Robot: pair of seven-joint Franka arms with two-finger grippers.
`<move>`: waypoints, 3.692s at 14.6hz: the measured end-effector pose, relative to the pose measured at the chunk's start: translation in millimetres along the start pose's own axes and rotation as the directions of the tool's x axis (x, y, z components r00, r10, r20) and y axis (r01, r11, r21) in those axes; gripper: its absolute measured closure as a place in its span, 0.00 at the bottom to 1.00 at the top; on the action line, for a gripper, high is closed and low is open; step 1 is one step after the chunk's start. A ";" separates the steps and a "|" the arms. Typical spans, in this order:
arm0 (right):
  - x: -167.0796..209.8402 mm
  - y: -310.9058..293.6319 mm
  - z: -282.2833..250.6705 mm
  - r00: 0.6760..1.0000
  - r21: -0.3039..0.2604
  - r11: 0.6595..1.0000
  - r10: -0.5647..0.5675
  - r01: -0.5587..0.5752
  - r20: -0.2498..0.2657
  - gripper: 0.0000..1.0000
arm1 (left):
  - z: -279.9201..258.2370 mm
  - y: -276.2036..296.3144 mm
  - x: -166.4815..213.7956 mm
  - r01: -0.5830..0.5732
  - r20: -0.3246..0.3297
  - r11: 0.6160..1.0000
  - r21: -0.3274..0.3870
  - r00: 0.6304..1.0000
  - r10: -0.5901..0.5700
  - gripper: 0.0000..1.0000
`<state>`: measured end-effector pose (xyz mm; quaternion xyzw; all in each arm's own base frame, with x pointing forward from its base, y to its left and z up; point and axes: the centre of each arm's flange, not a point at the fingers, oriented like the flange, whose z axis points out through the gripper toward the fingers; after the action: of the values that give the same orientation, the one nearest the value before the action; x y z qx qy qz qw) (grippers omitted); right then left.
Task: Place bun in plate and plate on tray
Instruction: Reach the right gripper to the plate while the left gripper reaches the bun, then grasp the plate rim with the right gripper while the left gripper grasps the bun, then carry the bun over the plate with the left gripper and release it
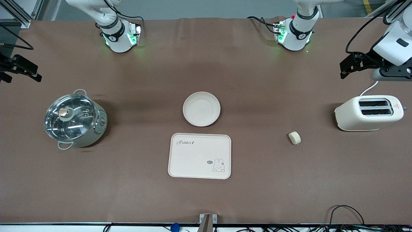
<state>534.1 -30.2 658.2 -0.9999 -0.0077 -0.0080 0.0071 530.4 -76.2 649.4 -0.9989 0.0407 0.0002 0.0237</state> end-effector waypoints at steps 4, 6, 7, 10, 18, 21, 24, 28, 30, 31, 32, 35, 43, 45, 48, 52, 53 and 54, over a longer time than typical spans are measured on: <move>0.0 -0.4 -0.5 1.000 0.001 1.000 -0.001 0.001 -0.001 0.00 | 0.0 0.9 0.0 -0.002 0.000 1.000 0.000 1.000 0.002 0.00; -0.3 -3.9 2.5 1.000 0.013 1.000 -0.005 0.005 0.010 0.00 | 3.1 1.3 1.8 -0.003 0.006 1.000 -0.001 1.000 0.003 0.00; 0.0 -8.5 7.1 1.000 0.029 1.000 -0.010 0.009 0.019 0.00 | 6.7 1.1 4.3 -0.003 0.012 1.000 -0.002 1.000 0.003 0.00; 7.4 -48.6 41.2 0.999 0.051 0.998 0.028 -0.030 0.042 0.00 | 33.1 1.0 20.1 -0.002 0.055 1.000 -0.009 0.998 0.002 0.00; 35.2 -243.4 265.5 0.994 0.121 0.987 0.103 -0.105 0.024 0.00 | 197.8 24.5 60.1 0.193 0.070 0.981 -0.025 0.979 -0.191 0.00; 21.9 -309.2 337.7 0.991 0.185 0.974 0.134 -0.128 -0.020 0.00 | 263.4 35.3 61.2 0.243 0.062 0.969 -0.041 0.969 -0.240 0.00; -11.6 -342.2 394.4 0.992 0.187 0.977 0.117 -0.107 -0.045 0.00 | 327.7 38.6 65.9 0.293 0.035 0.953 -0.075 0.956 -0.291 0.00; -41.0 -358.3 419.8 0.997 0.169 0.983 0.076 -0.069 -0.035 0.00 | 399.1 43.4 70.3 0.322 0.018 0.939 -0.116 0.946 -0.322 0.00; -50.5 -362.3 426.0 0.998 0.162 0.985 0.063 -0.057 -0.030 0.00 | 425.0 42.9 71.7 0.314 0.011 0.942 -0.117 0.949 -0.315 0.02; -54.0 -363.6 428.3 0.998 0.159 0.986 0.058 -0.053 -0.026 0.00 | 435.7 40.7 71.7 0.305 0.007 0.946 -0.108 0.952 -0.306 0.02; -57.8 -365.3 430.7 0.998 0.157 0.987 0.052 -0.048 -0.024 0.00 | 444.1 37.5 72.0 0.297 0.004 0.950 -0.100 0.955 -0.298 0.05; -68.1 -372.6 445.2 0.999 0.151 0.988 0.037 -0.032 -0.026 0.00 | 457.4 24.1 75.7 0.307 0.005 0.947 -0.095 0.951 -0.308 0.21; -76.0 -380.7 474.0 0.999 0.144 0.989 0.023 -0.017 -0.044 0.00 | 458.8 38.6 85.7 0.354 0.005 0.929 -0.110 0.935 -0.356 0.68; -75.8 -381.2 476.0 0.998 0.146 0.989 0.024 -0.016 -0.052 0.00 | 452.8 69.0 83.6 0.384 0.022 0.916 -0.119 0.923 -0.384 0.69; -76.8 -382.5 477.1 0.998 0.146 0.989 0.021 -0.014 -0.052 0.00 | 430.3 135.6 75.0 0.443 0.066 0.884 -0.149 0.896 -0.438 0.68; -77.5 -383.1 481.4 0.999 0.143 0.990 0.020 -0.013 -0.049 0.00 | 401.3 237.0 47.1 0.526 0.117 0.829 -0.187 0.850 -0.513 0.67; -76.6 -383.8 480.9 0.998 0.144 0.989 0.022 -0.014 -0.052 0.01 | 397.3 265.0 36.9 0.549 0.126 0.815 -0.186 0.836 -0.534 0.68; -75.4 -384.9 479.7 0.998 0.147 0.989 0.024 -0.016 -0.054 0.01 | 394.3 294.6 25.6 0.573 0.137 0.798 -0.183 0.819 -0.557 0.67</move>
<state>460.4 360.4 182.8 -0.9961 0.0021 -0.0353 0.0808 532.4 -352.8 241.5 -0.9612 -0.2602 0.0358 -0.0846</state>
